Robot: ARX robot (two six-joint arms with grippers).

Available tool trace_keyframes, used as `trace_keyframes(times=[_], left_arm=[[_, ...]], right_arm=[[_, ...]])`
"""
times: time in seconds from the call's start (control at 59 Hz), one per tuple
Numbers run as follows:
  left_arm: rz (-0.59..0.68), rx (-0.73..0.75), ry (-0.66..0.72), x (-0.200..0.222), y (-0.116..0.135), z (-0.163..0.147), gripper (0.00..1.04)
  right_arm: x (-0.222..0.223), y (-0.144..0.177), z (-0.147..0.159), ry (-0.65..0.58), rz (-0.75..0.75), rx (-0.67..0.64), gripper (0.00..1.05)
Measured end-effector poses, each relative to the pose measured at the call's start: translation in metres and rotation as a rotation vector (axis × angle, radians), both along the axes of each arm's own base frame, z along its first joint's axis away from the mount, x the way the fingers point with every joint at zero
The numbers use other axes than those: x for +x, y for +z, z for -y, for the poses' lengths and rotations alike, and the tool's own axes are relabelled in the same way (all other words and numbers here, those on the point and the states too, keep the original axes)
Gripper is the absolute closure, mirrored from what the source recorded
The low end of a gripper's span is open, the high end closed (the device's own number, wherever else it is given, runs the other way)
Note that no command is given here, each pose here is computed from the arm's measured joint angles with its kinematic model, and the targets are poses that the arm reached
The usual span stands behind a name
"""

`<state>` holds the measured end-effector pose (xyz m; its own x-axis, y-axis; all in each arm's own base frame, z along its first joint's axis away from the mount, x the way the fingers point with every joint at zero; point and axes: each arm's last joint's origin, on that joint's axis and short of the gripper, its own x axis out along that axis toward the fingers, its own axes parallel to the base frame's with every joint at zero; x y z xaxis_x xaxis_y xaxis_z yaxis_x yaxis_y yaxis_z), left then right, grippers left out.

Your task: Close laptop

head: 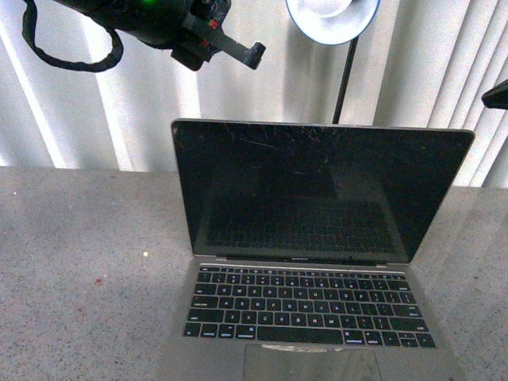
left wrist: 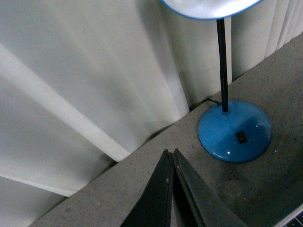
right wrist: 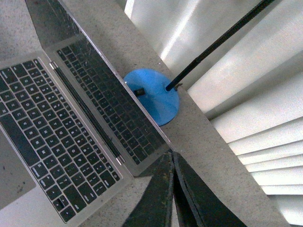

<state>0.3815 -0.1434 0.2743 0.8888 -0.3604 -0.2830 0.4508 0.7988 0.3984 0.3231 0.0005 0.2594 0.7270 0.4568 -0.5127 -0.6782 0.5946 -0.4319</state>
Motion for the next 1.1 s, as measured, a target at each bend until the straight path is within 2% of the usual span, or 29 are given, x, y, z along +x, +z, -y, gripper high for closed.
trace_keyframes(times=[0.508, 0.78, 1.102], left_arm=[[-0.164, 0.112, 0.097, 0.031, -0.021, -0.007, 1.01], [-0.196, 0.091, 0.015, 0.028, -0.020, -0.010, 1.01], [-0.221, 0.161, -0.049, 0.022, -0.020, -0.012, 1.01]], right_arm=[[0.030, 0.005, -0.022, 0.143, 0.009, -0.131, 1.02], [0.036, -0.006, -0.029, 0.182, 0.010, -0.175, 1.02], [0.047, -0.004, -0.046, 0.223, 0.002, -0.173, 1.02]])
